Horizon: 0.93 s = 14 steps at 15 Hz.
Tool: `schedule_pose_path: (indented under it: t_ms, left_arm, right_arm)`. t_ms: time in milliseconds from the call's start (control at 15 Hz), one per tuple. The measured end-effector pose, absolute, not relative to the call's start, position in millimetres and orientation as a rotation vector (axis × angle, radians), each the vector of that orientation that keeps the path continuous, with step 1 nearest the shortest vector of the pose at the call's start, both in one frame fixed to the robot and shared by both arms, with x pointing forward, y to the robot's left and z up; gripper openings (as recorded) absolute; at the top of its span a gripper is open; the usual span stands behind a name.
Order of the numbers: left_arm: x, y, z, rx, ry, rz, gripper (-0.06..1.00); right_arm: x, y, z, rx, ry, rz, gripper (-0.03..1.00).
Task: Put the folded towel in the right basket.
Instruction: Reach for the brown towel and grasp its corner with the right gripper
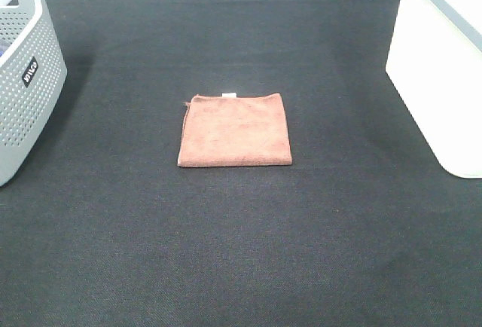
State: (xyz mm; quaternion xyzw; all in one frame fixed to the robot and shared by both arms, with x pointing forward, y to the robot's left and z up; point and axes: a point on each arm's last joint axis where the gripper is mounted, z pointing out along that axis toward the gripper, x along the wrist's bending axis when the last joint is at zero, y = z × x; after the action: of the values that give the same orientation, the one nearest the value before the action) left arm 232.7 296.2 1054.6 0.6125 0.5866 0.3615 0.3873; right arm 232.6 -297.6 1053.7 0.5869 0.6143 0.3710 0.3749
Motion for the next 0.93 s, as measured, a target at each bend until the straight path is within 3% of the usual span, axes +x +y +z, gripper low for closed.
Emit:
schedule_pose_path:
  t_ms: [933]
  left_arm:
    - [232.7,296.2,1054.6,1.559,1.493,0.920,0.87]
  right_arm:
    - [232.6,-297.6,1053.7,1.502,1.572,0.950,0.58]
